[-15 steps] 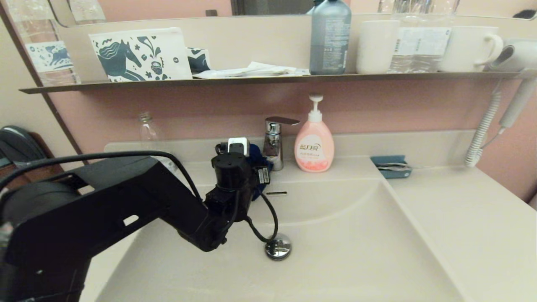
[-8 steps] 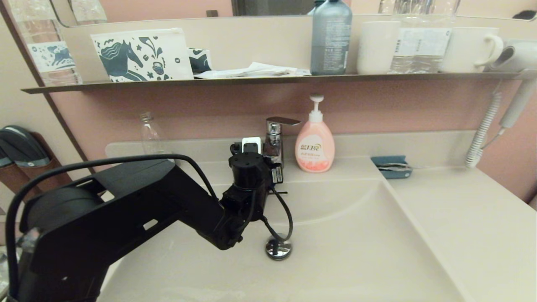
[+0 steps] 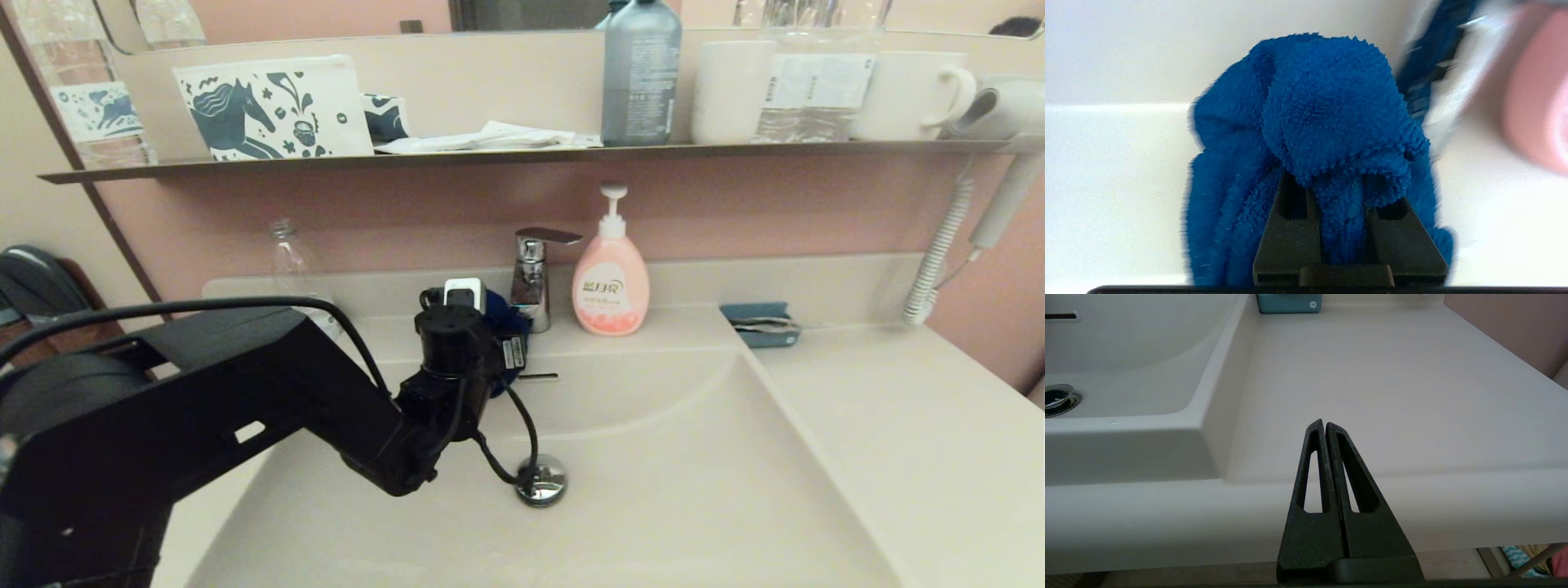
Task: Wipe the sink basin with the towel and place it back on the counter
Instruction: Wipe the sink
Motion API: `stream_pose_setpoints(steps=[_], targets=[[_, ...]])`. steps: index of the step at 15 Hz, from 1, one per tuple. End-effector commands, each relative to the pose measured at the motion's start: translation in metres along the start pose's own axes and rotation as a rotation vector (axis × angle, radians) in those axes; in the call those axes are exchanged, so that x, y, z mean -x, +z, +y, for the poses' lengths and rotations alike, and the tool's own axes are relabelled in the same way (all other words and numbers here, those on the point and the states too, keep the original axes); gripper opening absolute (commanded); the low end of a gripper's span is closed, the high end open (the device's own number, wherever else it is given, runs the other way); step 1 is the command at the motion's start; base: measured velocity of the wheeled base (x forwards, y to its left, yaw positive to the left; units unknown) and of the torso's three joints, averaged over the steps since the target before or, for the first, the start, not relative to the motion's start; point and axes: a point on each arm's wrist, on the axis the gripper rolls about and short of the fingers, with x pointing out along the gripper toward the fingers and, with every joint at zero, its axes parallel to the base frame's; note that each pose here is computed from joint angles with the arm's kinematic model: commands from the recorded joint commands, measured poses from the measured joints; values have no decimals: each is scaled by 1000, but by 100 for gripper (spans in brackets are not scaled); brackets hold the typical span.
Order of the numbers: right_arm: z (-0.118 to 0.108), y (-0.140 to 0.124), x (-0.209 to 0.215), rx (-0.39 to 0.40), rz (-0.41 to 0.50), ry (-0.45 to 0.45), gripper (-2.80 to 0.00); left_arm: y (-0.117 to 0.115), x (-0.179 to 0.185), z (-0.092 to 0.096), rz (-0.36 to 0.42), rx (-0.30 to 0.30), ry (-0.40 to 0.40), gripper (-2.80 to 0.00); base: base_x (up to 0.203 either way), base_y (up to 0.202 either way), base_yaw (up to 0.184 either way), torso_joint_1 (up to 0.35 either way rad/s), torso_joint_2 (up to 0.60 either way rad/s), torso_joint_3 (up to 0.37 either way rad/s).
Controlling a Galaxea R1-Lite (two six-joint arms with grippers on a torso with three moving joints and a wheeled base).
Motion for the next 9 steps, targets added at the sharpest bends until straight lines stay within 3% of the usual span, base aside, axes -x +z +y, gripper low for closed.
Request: stream_pose_setpoints(steps=[1,5,9], targets=[[0,0,0,0,2,0,-280,8,6,25,26,-3,39,-280,0,0,0,0,0,0],[0,0,0,0,1,0,-280,23,10,75,126,-18,102,-280,0,0,0,0,0,0],[0,0,0,0,1,0,-280,40,18,107,209,-21,121,-280,0,0,0,0,0,0]])
